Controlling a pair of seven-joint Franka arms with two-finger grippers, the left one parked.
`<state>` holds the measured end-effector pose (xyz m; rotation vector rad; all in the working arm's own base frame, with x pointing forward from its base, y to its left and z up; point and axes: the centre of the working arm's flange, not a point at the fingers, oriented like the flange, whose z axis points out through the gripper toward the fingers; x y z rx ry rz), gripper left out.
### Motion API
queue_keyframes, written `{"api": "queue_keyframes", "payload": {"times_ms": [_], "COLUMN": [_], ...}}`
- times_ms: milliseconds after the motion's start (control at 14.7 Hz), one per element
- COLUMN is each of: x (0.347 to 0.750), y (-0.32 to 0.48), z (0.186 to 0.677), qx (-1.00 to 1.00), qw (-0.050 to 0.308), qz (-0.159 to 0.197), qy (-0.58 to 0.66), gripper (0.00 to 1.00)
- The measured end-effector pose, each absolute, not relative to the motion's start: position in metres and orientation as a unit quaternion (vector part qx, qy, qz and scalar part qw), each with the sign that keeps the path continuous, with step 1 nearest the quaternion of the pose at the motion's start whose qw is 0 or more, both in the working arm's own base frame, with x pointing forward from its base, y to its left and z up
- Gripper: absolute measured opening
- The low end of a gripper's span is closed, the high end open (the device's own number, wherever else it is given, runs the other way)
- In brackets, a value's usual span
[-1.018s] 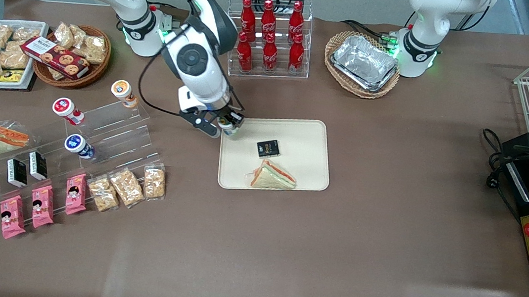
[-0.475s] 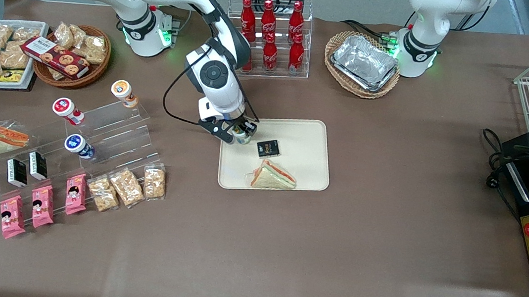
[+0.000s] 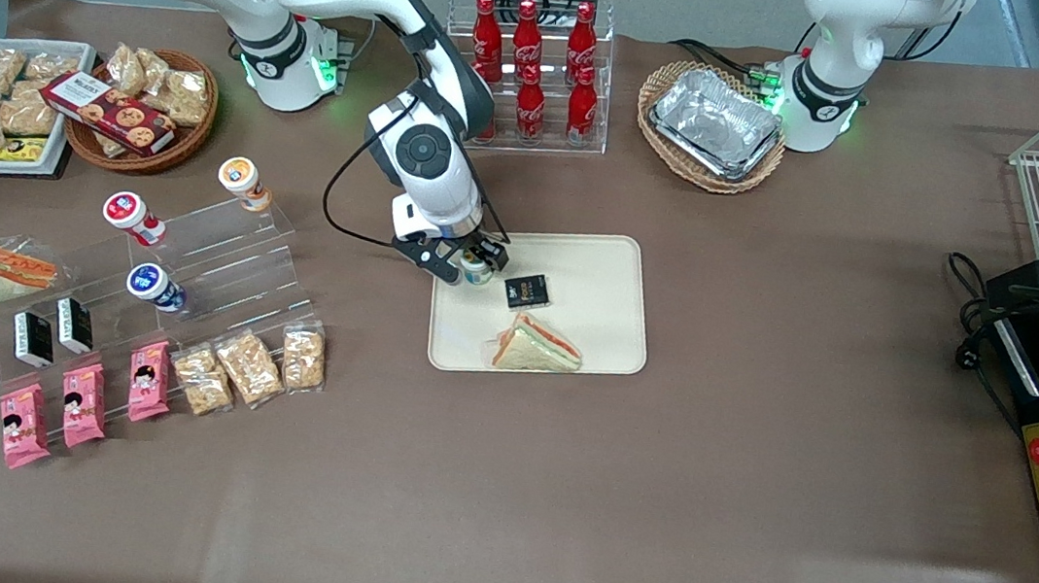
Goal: Place green gum on tray
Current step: 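Open the right gripper and raise it away from the tray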
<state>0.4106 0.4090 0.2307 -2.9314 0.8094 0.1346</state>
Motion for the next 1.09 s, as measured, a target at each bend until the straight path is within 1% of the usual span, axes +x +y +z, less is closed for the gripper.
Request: {"api": "queue_keyframes", "payload": {"times_ms": [68,339,475,543,747,1018,1086], "x": [0.411,0.416,0.423,0.429,0.457,0.481,0.485], "y": [0.409,0.408,0.407,0.404,0.387,0.363,0.353], "z": [0.231,0.238,0.257,0.273,0.357,0.505,0.536], "qx": [-0.962,-0.961,-0.963,-0.964,-0.968,-0.979,-0.982], "qw": [0.049,0.055,0.056,0.052,0.043,0.04,0.039], "qz": [0.044,0.039,0.039,0.045,0.065,0.087,0.091], "qy": [0.266,0.268,0.262,0.258,0.238,0.18,0.162], "gripper": [0.99,1.0,1.0,1.0,1.0,1.0,1.0]}}
